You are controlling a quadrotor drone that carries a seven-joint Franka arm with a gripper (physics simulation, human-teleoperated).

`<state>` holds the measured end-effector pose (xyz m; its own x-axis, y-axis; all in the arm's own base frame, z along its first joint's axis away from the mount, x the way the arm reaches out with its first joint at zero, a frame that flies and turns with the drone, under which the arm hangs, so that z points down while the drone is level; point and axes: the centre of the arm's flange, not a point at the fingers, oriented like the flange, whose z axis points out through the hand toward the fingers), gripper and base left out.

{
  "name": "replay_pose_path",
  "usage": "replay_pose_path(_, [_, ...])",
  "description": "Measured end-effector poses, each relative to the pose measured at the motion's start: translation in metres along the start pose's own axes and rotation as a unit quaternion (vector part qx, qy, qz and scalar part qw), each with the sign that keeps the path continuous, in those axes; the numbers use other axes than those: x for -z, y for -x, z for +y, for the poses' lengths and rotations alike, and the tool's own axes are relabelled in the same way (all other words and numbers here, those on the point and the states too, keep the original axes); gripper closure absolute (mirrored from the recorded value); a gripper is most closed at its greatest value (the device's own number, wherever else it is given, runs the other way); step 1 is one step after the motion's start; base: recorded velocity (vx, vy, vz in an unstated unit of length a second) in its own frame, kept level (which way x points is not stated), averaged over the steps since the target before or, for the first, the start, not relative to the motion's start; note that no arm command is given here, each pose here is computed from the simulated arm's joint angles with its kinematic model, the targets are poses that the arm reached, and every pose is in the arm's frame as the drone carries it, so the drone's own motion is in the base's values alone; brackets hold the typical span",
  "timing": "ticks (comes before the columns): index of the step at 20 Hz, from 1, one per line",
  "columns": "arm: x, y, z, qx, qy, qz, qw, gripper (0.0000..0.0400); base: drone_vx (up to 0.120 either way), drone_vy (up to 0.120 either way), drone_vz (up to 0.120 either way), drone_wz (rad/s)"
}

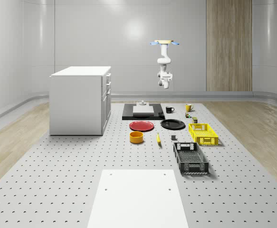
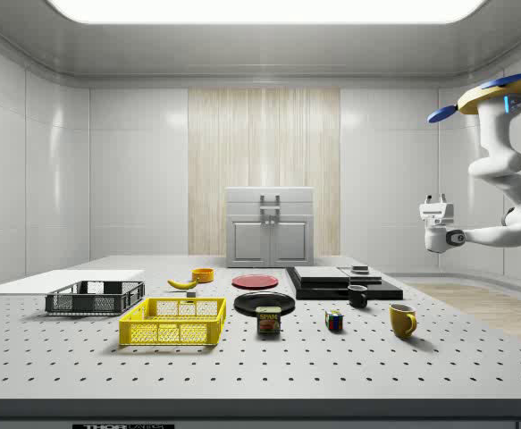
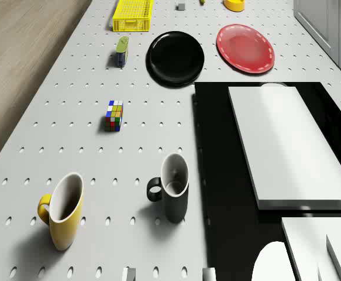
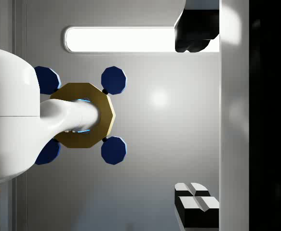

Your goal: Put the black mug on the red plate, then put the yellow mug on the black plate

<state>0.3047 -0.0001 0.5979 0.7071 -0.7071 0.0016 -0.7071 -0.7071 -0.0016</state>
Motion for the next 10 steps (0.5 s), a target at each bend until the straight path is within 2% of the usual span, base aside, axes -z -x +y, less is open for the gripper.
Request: replay_pose_path(10, [0.066, 0.001, 0.001, 0.000, -0.003, 0.003, 1.000, 0.0000, 0.000, 0.000, 0.000, 0.000])
